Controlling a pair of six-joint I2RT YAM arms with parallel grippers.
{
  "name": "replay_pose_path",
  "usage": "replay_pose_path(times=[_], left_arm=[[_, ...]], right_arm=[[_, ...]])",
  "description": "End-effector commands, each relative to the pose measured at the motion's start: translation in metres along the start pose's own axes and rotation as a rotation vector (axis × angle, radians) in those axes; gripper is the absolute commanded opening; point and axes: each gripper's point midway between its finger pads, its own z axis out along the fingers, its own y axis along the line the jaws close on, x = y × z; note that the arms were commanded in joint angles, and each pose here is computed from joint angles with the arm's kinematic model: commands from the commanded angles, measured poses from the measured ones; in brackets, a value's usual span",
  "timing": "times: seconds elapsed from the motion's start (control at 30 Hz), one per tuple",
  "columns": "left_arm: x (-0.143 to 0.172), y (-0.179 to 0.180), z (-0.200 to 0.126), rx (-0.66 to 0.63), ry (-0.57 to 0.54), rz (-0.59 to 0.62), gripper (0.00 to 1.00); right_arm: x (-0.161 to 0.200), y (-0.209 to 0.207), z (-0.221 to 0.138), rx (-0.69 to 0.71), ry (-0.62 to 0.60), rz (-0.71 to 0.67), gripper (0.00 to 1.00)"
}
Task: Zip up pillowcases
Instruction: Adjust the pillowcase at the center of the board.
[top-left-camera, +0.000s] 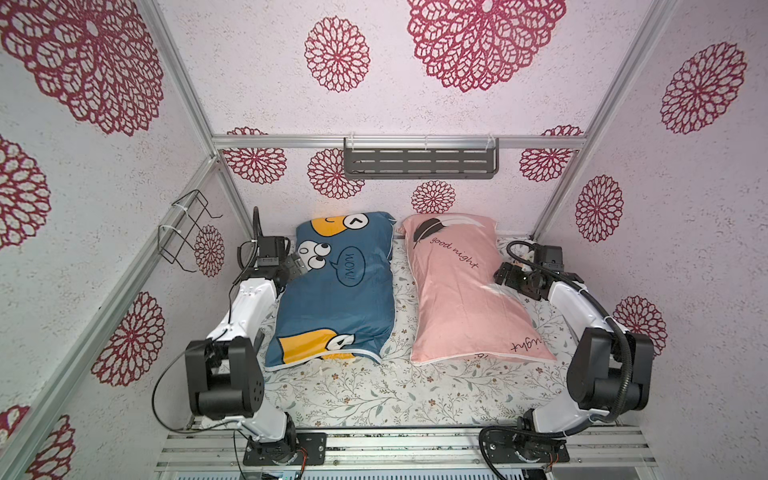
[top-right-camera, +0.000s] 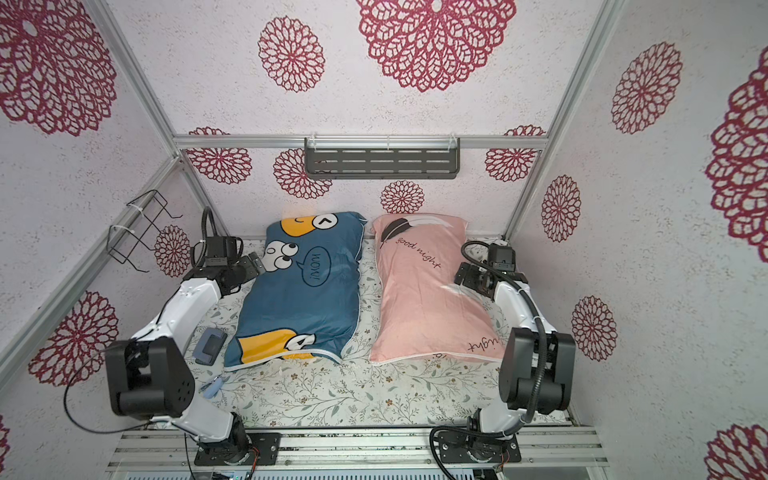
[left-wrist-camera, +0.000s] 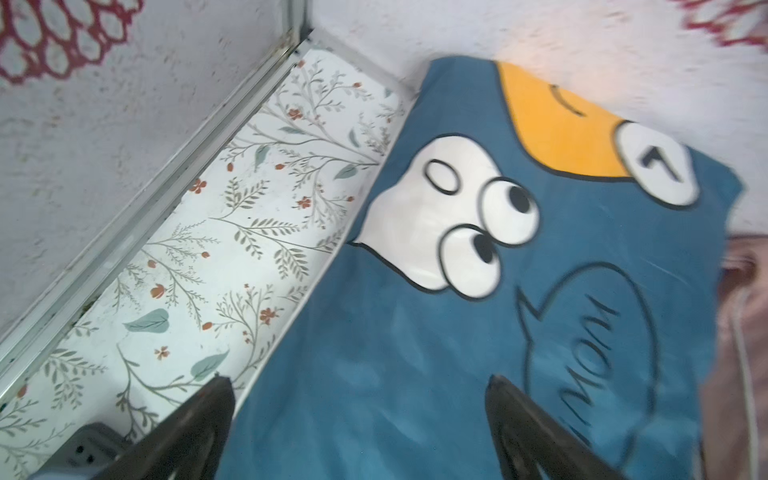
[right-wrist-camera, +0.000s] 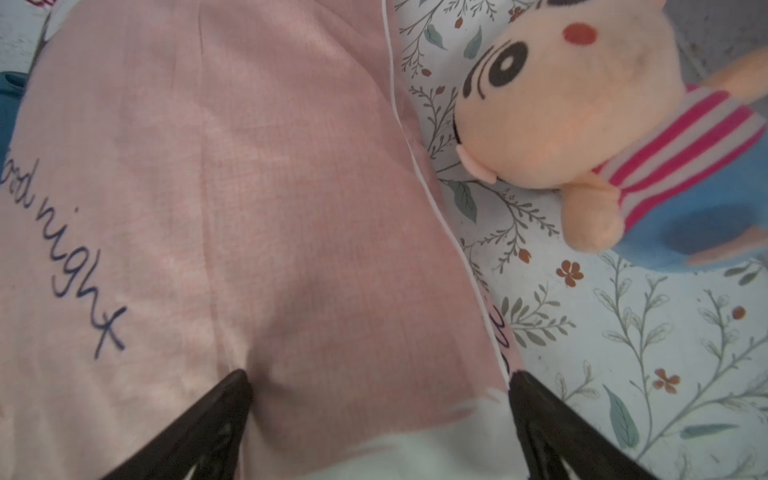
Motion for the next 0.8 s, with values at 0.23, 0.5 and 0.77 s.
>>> replay_pose_path(times=[0.23, 0.5, 0.77], left_arm=[[0.027, -0.026, 0.086, 0.071, 0.122, 0.005, 0.98], [0.078, -0.056, 0.100, 0.112, 0.198, 0.068, 0.98], [0.114, -0.104, 0.086, 0.180, 0.236, 0.123, 0.98]], right_arm=[[-0.006, 0.006, 0.021, -0.049, -0.041, -0.016, 0.99], [0.019, 0.032, 0.043, -0.070, 0.012, -0.065, 0.99], [0.043, 0.066, 0.050, -0.114, 0.031, -0.080, 0.97]])
